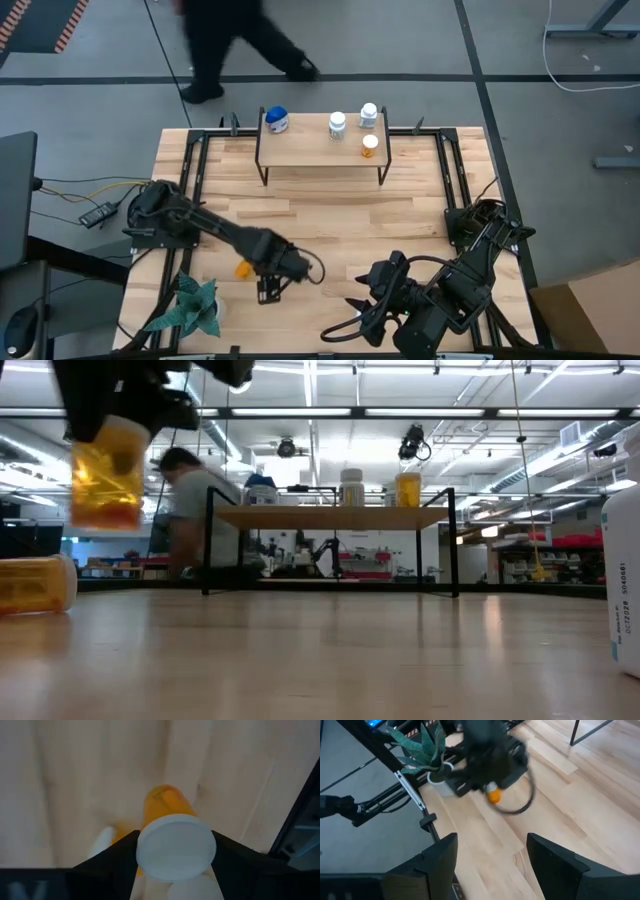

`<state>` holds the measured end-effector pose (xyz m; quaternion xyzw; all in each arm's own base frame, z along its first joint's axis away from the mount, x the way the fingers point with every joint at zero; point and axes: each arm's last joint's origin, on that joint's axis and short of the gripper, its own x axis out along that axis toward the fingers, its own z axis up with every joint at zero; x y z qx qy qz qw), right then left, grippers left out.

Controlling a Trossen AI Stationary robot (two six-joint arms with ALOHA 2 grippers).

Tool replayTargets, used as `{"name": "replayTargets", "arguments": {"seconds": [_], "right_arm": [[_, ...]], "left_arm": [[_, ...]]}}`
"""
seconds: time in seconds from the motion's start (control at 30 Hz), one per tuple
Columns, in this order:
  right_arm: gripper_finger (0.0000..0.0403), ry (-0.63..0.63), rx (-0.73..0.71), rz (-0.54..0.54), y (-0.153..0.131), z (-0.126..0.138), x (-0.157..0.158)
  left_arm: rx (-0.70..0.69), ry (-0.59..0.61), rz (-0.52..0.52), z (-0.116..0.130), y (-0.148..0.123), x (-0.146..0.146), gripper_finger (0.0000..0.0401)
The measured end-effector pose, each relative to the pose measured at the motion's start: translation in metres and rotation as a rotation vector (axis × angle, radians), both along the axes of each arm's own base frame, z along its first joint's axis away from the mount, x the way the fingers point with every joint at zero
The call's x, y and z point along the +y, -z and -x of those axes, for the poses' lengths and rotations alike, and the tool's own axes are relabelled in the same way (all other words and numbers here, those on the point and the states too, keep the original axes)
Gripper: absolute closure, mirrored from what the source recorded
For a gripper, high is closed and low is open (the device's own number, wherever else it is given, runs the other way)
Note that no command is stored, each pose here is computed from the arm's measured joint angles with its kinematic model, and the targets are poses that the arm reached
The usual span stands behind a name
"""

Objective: Pick and place medicine bottles onto shelf by color
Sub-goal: Put the bottom orange pill bottle on the shelf

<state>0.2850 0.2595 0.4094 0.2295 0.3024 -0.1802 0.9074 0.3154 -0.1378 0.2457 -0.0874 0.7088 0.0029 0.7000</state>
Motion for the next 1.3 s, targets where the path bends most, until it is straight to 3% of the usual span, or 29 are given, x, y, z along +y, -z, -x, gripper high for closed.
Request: {"name": "replayTargets", "arguments": {"seconds": [0.27, 0.47, 0.73, 0.87, 1.03, 1.3], "right_arm": [[0.0157, -0.033, 0.043, -0.066, 0.002, 0.007, 0.007], [0.0157, 0.004, 0.073, -0.128, 0.005, 0.038, 0.027], [0.0157, 0.082, 0.052, -0.16, 0.008, 0.073, 0.042], [0.0157, 0.087, 0.036, -0.171, 0.008, 0.077, 0.045], [0.0157, 0.096, 0.03, -0.175, 0.008, 0.077, 0.044], [0.0157, 0.104, 0.025, -0.182, 0.008, 0.076, 0.044]], "left_arm": [[0.019, 0.046, -0.07, -0.01, -0.041, 0.046, 0.0183], [0.032, 0.073, -0.11, -0.012, -0.065, 0.083, 0.0165], [-0.078, 0.025, -0.127, -0.018, -0.094, 0.138, 0.0187], [-0.134, 0.009, -0.148, -0.018, -0.109, 0.166, 0.018], [-0.167, 0.011, -0.255, -0.013, -0.122, 0.196, 0.0164], [-0.149, 0.049, -0.327, -0.004, -0.126, 0.234, 0.0183]]}}
